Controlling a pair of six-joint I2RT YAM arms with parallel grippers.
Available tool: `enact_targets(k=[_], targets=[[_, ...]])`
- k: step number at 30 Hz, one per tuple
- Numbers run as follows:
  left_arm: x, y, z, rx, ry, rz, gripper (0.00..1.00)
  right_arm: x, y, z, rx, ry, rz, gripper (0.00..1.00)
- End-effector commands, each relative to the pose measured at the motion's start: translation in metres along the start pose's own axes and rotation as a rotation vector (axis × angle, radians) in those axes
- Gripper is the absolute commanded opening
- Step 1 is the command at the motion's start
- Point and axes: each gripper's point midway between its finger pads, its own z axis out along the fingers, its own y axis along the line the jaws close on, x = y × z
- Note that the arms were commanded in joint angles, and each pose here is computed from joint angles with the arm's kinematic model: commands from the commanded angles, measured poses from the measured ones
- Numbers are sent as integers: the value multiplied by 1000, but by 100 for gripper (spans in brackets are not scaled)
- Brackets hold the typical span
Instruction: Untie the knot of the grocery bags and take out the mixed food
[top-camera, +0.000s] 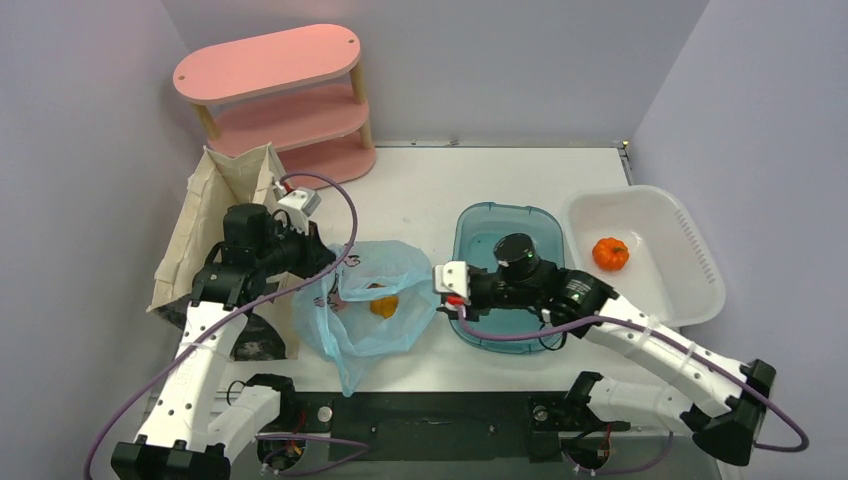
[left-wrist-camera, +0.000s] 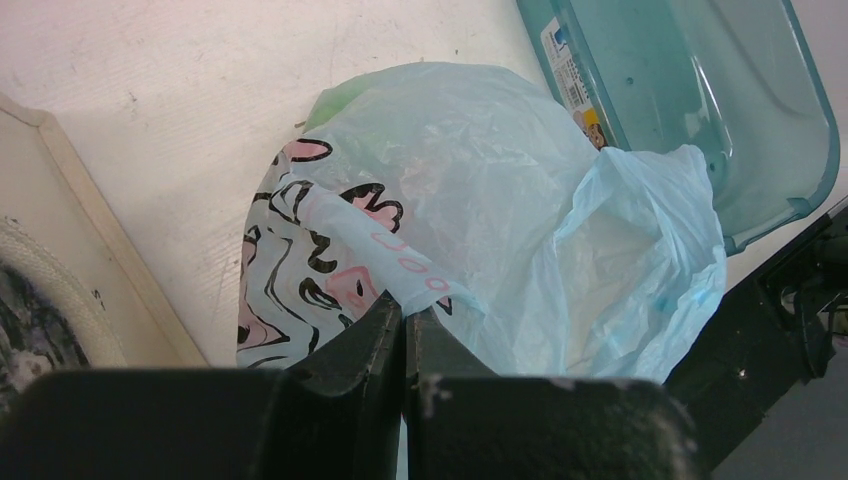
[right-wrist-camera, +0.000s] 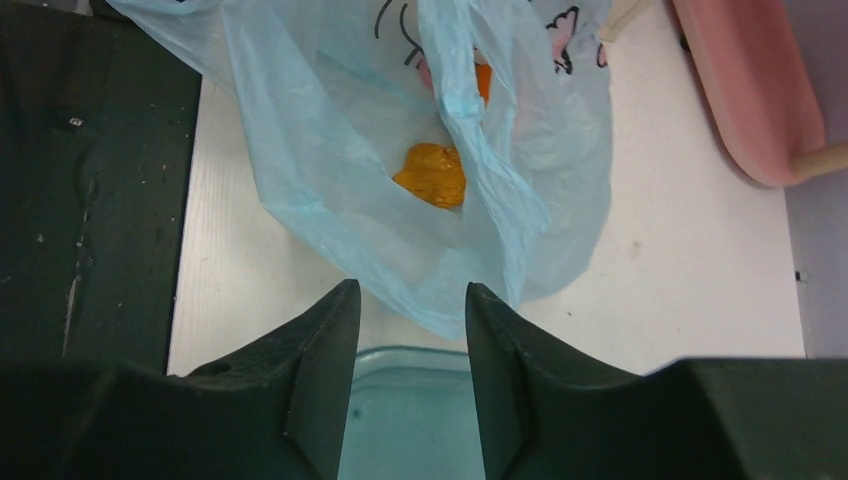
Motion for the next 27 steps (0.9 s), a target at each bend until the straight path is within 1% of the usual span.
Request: enact_targets(k=[1,2,5,6,7,13,16,20,24,25,26,27], targets=[[-29,1,-3,-13,-93,-48,0,-26,-20,38,86,-84,-95,35],[-28,1,-2,-13,-93,-55,0,-38,-19,47,90,-127,-98,33],[-29,6,0,-27,-98,-62,0,-41,-7,81,53,-142,-90,26],[-30,7,1,-33,-101,-63,0,-46,-8,87,56,-166,-97,24],[-31,9,1,-37,-105,-65,0,-42,1,99,28,-154,-93,23],[-34,8,3,-24,-103,-81,0,-40,15,142,-10,-175,-108,19],[-33,4,3,2,-98,-75,0,-23,4,167,24,-129,-69,18],[-32,1,3,20,-92,-69,0,-2,-30,185,126,-105,-14,18],[-29,-2,5,43,-82,-80,0,22,-52,199,186,-67,-28,22],[-29,-3,7,49,-81,-85,0,24,-57,201,196,-64,-32,26],[-29,-4,7,56,-80,-86,0,29,-61,205,202,-56,-33,36],[-29,-4,8,61,-80,-87,0,30,-63,207,207,-58,-31,42]])
